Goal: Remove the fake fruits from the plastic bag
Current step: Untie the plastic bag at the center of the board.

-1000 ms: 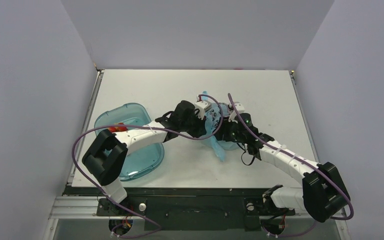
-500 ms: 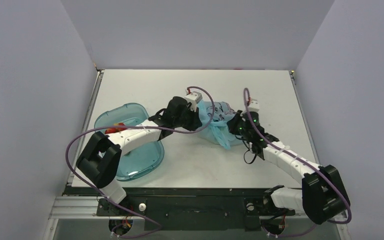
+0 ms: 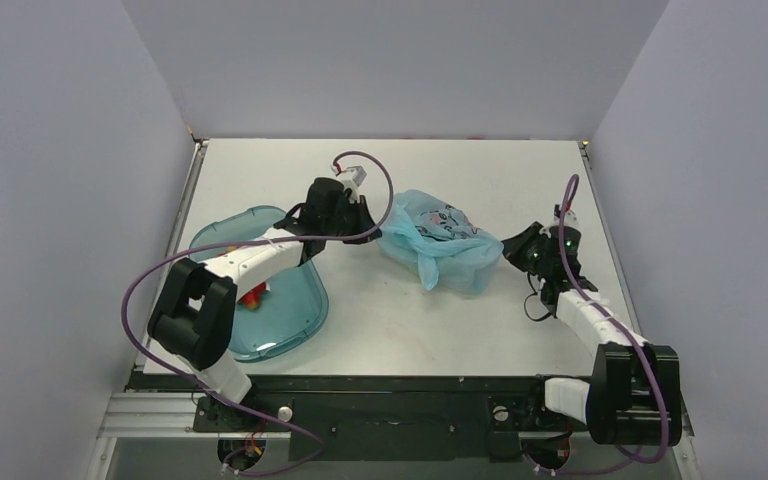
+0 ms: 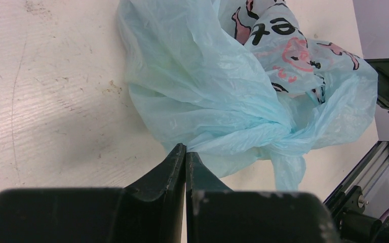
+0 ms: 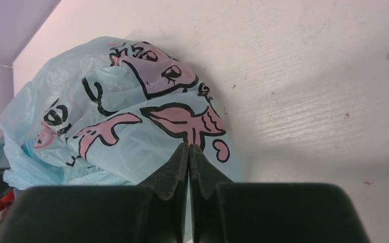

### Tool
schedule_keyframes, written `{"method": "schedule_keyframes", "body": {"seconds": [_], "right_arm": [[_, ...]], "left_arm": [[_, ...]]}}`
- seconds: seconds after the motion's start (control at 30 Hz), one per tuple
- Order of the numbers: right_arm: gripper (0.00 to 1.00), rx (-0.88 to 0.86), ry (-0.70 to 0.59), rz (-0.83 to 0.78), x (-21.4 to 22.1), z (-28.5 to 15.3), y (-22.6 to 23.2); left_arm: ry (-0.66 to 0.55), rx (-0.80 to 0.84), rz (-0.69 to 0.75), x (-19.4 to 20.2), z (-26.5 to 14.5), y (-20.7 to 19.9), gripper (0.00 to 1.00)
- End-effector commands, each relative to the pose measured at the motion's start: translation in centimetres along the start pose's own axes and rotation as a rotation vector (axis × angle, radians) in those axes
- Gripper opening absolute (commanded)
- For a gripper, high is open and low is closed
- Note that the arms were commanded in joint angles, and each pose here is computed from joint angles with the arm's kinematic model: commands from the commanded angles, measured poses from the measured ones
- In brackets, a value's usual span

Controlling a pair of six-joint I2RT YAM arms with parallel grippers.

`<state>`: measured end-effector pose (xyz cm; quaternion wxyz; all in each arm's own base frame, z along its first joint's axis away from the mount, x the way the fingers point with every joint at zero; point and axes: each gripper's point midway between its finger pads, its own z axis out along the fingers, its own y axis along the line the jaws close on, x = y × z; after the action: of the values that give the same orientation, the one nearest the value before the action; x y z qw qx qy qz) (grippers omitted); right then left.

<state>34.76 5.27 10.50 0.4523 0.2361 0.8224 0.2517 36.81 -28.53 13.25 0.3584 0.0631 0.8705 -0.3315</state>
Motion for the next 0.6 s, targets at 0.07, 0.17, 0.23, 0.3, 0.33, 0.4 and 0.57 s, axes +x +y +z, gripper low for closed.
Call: {"method": "schedule_keyframes", "body": {"seconds": [0.07,0.17,0.23,0.3,0.33,0.4,0.57], "right_arm": [[0.00,0.005,-0.040,-0.165,-2.4,-1.2,1.7],[0.00,0.044,-0.057,-0.244,-2.3,-1.9,2.7],[0.00,0.071,-0.064,-0.284,-2.1,-2.5,3.0],[0.02,0.092,-0.084,-0.317,-2.1,-3.1,3.3],[0.05,0.097,-0.090,-0.334,-2.1,-3.3,3.4],[0.13,0.124,-0.116,-0.366,-2.1,-3.8,3.3],[0.31,0.192,-0.144,-0.443,-1.4,-4.5,2.4]], "left_arm": [[0.059,-0.009,0.008,-1.2,-0.1,-1.1,0.00],[0.051,0.003,0.021,-1.3,-0.2,-1.2,0.04],[0.044,0.008,0.037,-1.3,-0.5,-1.3,0.14],[0.027,0.001,0.058,-1.6,-0.8,-1.2,0.19],[0.014,-0.006,0.073,-1.9,-1.1,-1.2,0.22],[-0.002,-0.014,0.099,-2.3,-1.4,-1.1,0.34],[-0.031,-0.116,0.212,-2.5,-2.0,-0.1,0.42]]}}
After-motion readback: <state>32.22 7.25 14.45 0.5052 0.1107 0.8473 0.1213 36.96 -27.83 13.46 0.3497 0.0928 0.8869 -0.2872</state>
